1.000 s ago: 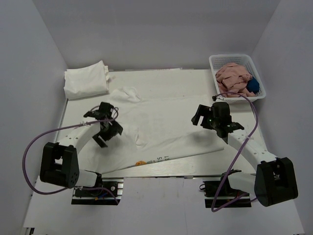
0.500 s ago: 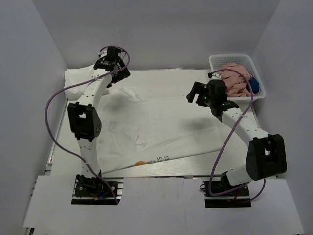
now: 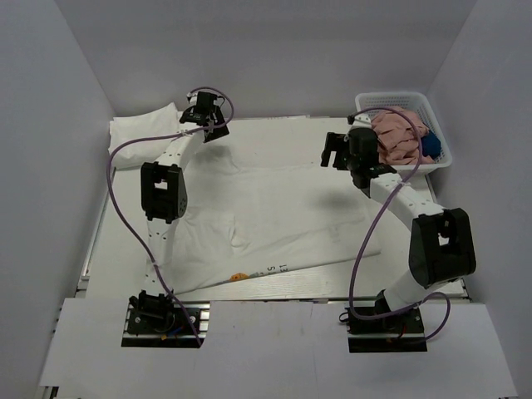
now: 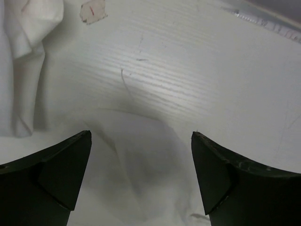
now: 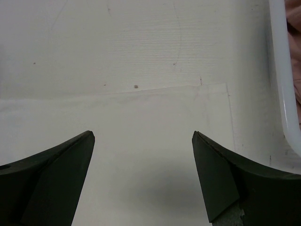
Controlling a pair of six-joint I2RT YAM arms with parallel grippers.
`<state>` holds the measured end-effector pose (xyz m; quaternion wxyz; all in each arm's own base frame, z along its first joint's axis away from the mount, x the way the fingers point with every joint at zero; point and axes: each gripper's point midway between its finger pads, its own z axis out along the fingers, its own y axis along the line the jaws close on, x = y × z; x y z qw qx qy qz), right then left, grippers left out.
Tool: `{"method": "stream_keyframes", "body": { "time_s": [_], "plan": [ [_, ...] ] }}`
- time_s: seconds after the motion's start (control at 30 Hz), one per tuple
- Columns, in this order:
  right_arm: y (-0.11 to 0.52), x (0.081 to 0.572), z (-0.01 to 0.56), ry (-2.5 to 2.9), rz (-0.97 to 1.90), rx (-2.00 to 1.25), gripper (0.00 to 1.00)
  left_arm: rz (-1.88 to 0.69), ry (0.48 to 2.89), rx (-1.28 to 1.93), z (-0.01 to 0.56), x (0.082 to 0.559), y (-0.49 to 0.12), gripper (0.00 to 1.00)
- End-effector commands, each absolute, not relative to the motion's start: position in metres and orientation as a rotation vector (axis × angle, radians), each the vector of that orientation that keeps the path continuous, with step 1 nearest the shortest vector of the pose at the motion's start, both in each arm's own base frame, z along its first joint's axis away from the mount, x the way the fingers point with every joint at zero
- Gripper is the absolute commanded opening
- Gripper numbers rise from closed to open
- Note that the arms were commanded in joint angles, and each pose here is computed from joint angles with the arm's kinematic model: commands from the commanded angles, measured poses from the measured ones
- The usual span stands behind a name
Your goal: Fold and stack the t-shirts
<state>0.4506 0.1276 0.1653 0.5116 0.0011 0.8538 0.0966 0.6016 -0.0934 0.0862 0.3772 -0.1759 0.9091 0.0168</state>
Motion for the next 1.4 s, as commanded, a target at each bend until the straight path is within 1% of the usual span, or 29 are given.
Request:
{"method": "stream_keyframes", "body": {
  "time_s": [0.0, 0.07, 0.13, 0.17, 0.33, 0.4, 0.43, 0.47, 0.57, 0.6, 0.63, 0.7, 0.73, 0.8, 0.83, 0.87, 0.97, 1.03, 1.07, 1.17, 1.27, 1.3, 1.37],
  "plan": [
    [0.132, 0.468, 0.186, 1.987, 0.234, -0.027, 0.90, 0.023, 2.194, -0.386, 0.108, 0.636, -0.092, 0.95],
    [0.131, 0.470, 0.183, 1.999, 0.226, -0.029, 0.90, 0.044, 2.197, -0.381, 0.103, 0.638, -0.090, 0.90],
    [0.132, 0.470, 0.179, 2.002, 0.225, -0.026, 0.90, 0.070, 2.243, -0.388, 0.080, 0.631, -0.083, 0.83],
    [0.131, 0.471, 0.176, 2.007, 0.215, -0.030, 0.90, 0.089, 2.257, -0.392, 0.070, 0.628, -0.080, 0.83],
    [0.131, 0.482, 0.172, 2.019, 0.196, -0.030, 0.90, 0.129, 2.300, -0.404, 0.048, 0.621, -0.071, 0.74],
    [0.129, 0.486, 0.164, 2.038, 0.171, -0.016, 0.90, 0.098, 2.320, -0.390, 0.044, 0.618, -0.076, 0.65],
    [0.130, 0.490, 0.166, 2.033, 0.163, -0.014, 0.90, 0.092, 2.333, -0.386, 0.039, 0.616, -0.077, 0.59],
    [0.127, 0.495, 0.162, 2.043, 0.142, -0.004, 0.90, 0.084, 2.350, -0.380, 0.034, 0.613, -0.079, 0.46],
    [0.128, 0.513, 0.152, 2.085, 0.096, -0.012, 0.90, 0.092, 2.369, -0.379, 0.024, 0.609, -0.078, 0.24],
    [0.128, 0.520, 0.152, 2.084, 0.094, -0.002, 0.90, 0.092, 2.369, -0.379, 0.024, 0.609, -0.078, 0.09],
    [0.126, 0.515, 0.108, 2.216, 0.062, 0.011, 0.90, 0.106, 2.365, -0.384, 0.024, 0.610, -0.076, 0.01],
    [0.130, 0.537, 0.129, 2.206, 0.063, 0.050, 0.90, 0.125, 2.356, -0.362, 0.026, 0.612, -0.074, 0.00],
    [0.131, 0.543, 0.108, 2.264, 0.050, 0.060, 0.90, 0.132, 2.328, -0.370, 0.037, 0.615, -0.072, 0.00],
    [0.136, 0.554, 0.120, 2.255, 0.070, 0.069, 0.90, 0.145, 2.299, -0.351, 0.051, 0.617, -0.069, 0.00],
    [0.136, 0.556, 0.103, 2.283, 0.070, 0.075, 0.90, 0.154, 2.284, -0.346, 0.056, 0.618, -0.067, 0.00],
    [0.135, 0.561, 0.105, 2.268, 0.066, 0.092, 0.90, 0.147, 2.258, -0.339, 0.065, 0.622, -0.068, 0.00],
    [0.126, 0.565, 0.089, 2.289, 0.028, 0.178, 0.90, 0.156, 2.228, -0.321, 0.083, 0.623, -0.065, 0.00],
    [0.120, 0.571, 0.092, 2.278, 0.012, 0.204, 0.90, 0.165, 2.214, -0.317, 0.092, 0.623, -0.064, 0.00],
    [0.117, 0.572, 0.081, 2.301, -0.009, 0.217, 0.90, 0.159, 2.199, -0.319, 0.101, 0.623, -0.064, 0.00],
    [0.101, 0.578, 0.069, 2.301, -0.093, 0.258, 0.90, 0.161, 2.203, -0.318, 0.109, 0.613, -0.062, 0.00],
    [0.093, 0.587, 0.060, 2.313, -0.106, 0.255, 0.90, 0.149, 2.202, -0.314, 0.111, 0.605, -0.062, 0.00],
    [0.088, 0.583, 0.055, 2.346, -0.129, 0.256, 0.90, 0.145, 2.190, -0.315, 0.120, 0.602, -0.061, 0.00],
    [0.084, 0.584, 0.054, 2.348, -0.165, 0.264, 0.90, 0.150, 2.205, -0.314, 0.118, 0.595, -0.060, 0.00]
  ]
}}
